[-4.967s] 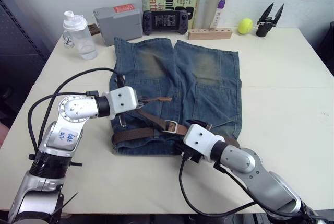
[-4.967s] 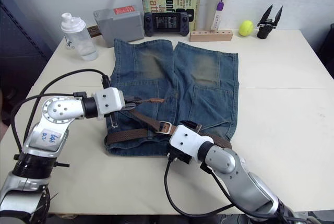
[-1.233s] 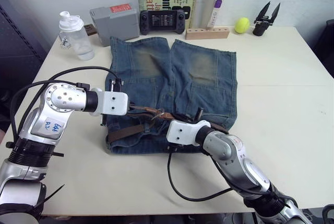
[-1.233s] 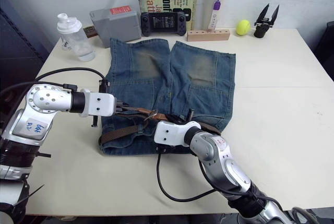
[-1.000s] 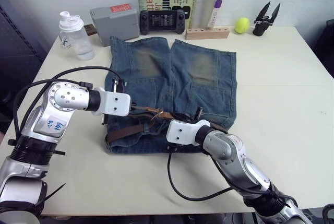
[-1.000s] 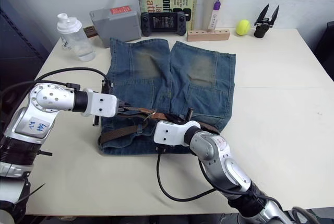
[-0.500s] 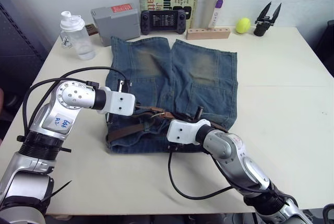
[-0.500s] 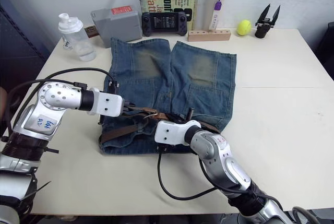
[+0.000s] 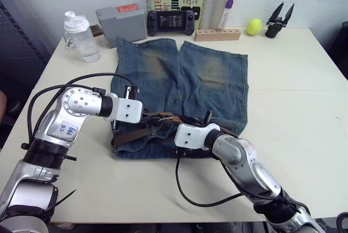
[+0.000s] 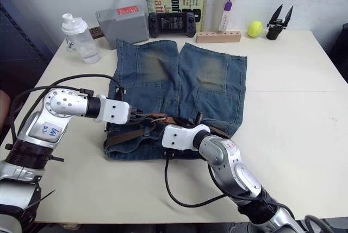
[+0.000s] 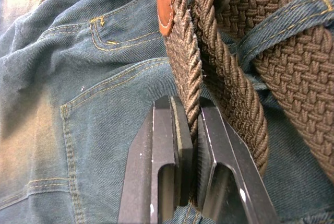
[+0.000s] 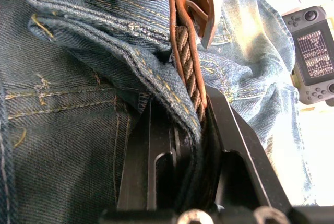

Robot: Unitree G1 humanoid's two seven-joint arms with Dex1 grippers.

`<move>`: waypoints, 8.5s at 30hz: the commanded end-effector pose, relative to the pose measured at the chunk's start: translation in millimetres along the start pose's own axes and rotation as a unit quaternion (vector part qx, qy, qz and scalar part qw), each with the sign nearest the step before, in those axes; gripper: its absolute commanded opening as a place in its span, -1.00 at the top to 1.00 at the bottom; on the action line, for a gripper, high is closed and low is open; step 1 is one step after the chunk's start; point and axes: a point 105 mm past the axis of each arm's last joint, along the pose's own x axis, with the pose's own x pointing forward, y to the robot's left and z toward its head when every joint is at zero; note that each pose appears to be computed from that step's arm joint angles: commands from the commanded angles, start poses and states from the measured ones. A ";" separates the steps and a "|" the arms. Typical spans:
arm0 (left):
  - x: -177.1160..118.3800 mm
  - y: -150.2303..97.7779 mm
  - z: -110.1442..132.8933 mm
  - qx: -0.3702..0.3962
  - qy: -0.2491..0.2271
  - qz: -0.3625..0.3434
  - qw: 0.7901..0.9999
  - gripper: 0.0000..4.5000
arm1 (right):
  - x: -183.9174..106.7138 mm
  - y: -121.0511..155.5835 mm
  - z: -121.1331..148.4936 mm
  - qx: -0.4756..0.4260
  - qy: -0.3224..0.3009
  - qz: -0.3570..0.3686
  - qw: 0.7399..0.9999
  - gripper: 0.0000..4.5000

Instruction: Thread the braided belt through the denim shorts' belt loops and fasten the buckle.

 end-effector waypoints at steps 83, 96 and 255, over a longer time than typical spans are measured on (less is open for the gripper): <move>-9.5 -3.5 4.0 -0.062 0.014 0.028 0.998 1.00 | 6.8 1.5 16.8 0.023 0.019 -0.029 0.999 0.99; -10.5 -8.6 5.8 -0.044 0.017 0.001 0.999 1.00 | 9.7 0.5 22.6 0.020 0.004 -0.032 0.999 0.99; -15.4 -85.5 -3.6 -0.370 -0.080 0.220 0.899 1.00 | 2.7 66.2 32.5 0.367 -0.002 0.283 0.886 0.98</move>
